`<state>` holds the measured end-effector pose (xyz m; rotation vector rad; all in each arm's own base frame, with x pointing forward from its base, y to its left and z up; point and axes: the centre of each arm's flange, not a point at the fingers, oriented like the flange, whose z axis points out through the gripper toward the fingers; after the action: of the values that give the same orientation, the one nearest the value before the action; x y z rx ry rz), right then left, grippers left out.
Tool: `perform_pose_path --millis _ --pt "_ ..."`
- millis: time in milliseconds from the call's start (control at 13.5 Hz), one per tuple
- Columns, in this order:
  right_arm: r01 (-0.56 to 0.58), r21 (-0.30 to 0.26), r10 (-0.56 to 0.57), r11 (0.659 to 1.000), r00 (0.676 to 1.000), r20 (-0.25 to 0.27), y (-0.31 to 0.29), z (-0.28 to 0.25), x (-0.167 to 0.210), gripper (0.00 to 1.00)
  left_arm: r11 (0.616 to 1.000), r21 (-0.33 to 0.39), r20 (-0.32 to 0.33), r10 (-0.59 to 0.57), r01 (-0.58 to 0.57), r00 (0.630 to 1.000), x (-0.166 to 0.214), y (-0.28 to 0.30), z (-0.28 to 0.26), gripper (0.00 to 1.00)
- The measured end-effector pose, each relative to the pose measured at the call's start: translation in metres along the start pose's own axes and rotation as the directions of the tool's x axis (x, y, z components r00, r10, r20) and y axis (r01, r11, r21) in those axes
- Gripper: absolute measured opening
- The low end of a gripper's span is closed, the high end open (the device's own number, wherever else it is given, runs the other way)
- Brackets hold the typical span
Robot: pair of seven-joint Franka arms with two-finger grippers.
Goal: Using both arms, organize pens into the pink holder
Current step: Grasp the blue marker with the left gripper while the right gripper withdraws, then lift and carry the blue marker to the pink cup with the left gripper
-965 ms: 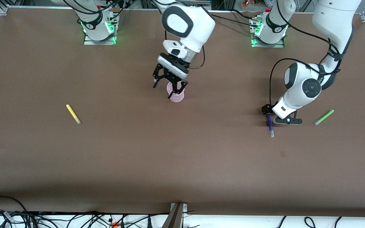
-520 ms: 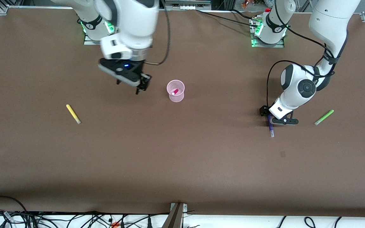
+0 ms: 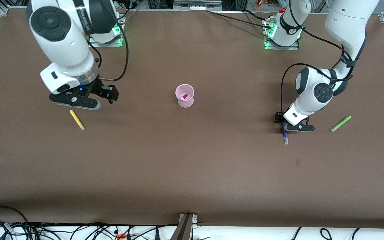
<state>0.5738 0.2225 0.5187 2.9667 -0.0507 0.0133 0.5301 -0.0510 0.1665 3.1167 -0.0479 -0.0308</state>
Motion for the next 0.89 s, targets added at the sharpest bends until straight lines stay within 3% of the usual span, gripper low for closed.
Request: perform_pose_path --millis 74,148,297,445,594,891 --pt "0.047 -0.007 -0.047 0.999 0.999 0.020 0.004 0.009 0.000 0.99 1.000 0.000 -0.001 0.000 0.000 1.000 0.000 0.000 0.000 0.63" --pt "0.085 -0.010 -0.085 0.996 0.996 0.036 0.008 0.016 -0.001 0.99 1.000 0.000 -0.004 0.000 0.000 1.000 0.002 0.000 -0.001 0.56" --pt "0.124 -0.010 -0.123 0.992 0.991 0.051 0.020 0.022 0.002 0.99 1.000 -0.001 -0.012 0.001 -0.001 1.000 0.005 0.001 -0.004 0.34" --pt "0.146 0.029 -0.148 0.989 0.987 0.064 0.042 0.024 0.007 0.99 1.000 -0.001 -0.015 0.000 0.000 1.000 0.006 0.000 -0.005 0.18" --pt "0.129 0.085 -0.136 0.988 0.987 0.085 0.074 0.028 0.014 0.99 1.000 -0.001 -0.015 0.000 0.000 1.000 0.006 0.000 -0.005 0.19" --pt "0.094 0.135 -0.107 0.986 0.990 0.091 0.111 0.029 0.021 0.98 1.000 -0.002 -0.006 0.000 0.000 1.000 0.006 0.002 -0.005 0.19"
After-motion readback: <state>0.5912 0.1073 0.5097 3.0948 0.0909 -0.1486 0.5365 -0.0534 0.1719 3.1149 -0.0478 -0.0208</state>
